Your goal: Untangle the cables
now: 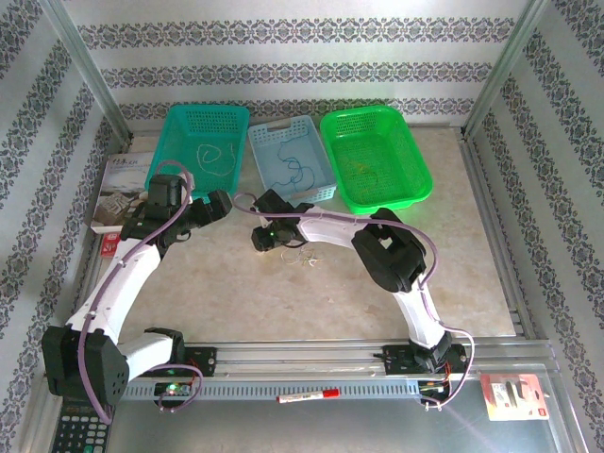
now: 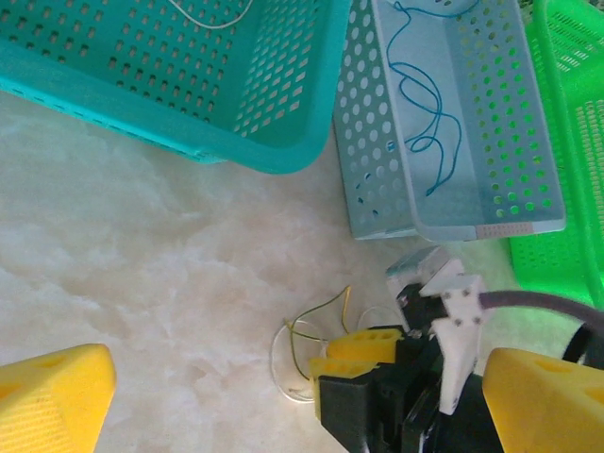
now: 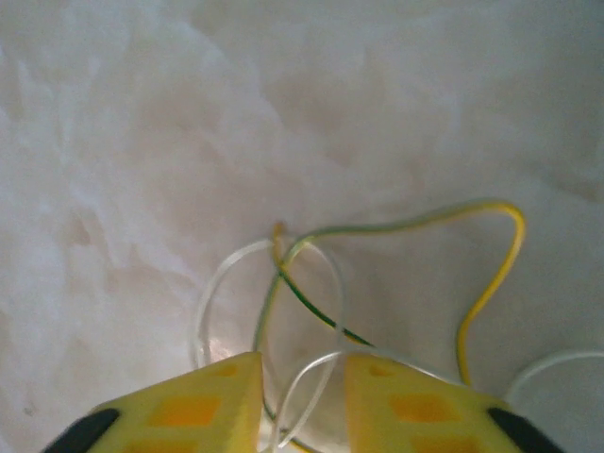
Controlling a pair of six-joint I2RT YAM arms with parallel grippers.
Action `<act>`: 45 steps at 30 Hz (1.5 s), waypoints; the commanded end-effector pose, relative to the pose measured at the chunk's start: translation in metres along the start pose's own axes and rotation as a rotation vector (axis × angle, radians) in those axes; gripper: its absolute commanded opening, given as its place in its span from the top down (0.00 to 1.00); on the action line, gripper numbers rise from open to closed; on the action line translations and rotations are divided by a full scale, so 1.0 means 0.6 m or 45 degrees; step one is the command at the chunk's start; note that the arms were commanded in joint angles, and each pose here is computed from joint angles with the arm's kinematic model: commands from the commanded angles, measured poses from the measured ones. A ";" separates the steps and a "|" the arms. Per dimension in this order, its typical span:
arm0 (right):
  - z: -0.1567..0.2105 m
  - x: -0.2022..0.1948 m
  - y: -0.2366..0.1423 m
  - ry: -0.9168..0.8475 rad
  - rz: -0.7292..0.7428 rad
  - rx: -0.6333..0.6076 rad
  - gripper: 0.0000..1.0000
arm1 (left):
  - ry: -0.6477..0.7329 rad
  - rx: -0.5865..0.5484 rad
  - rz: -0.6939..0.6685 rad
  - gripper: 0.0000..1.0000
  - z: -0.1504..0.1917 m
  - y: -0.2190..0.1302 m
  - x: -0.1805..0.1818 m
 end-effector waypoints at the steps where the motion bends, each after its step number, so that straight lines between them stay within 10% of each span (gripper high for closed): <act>1: 0.029 0.003 -0.025 -0.036 -0.010 0.030 0.80 | -0.032 -0.055 0.057 0.00 -0.015 -0.007 -0.008; 12: 0.101 -0.027 -0.134 -0.045 -0.025 -0.010 0.99 | -0.024 -0.019 0.195 0.00 -0.012 -0.002 -0.031; 17: 0.086 -0.016 -0.186 -0.023 -0.071 -0.103 0.66 | -0.010 0.024 0.293 0.00 0.001 0.005 -0.045; 22: 0.055 -0.003 -0.212 0.006 -0.100 -0.179 0.63 | -0.004 0.039 0.298 0.00 0.014 0.005 -0.043; 45: 0.065 0.019 -0.078 -0.211 0.146 0.038 0.63 | -0.115 -0.021 0.158 0.00 0.028 0.005 -0.010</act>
Point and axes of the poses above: each hand's point on the last joint's axis, 136 mm out from that joint toward the fingers, its own y axis out along the fingers, its own x axis along the line the jaws close on, z = x × y, the point moved 4 cm from there along -y, back along the fingers, and after that the axes turned 10 degrees about y, right-handed, at the moved point
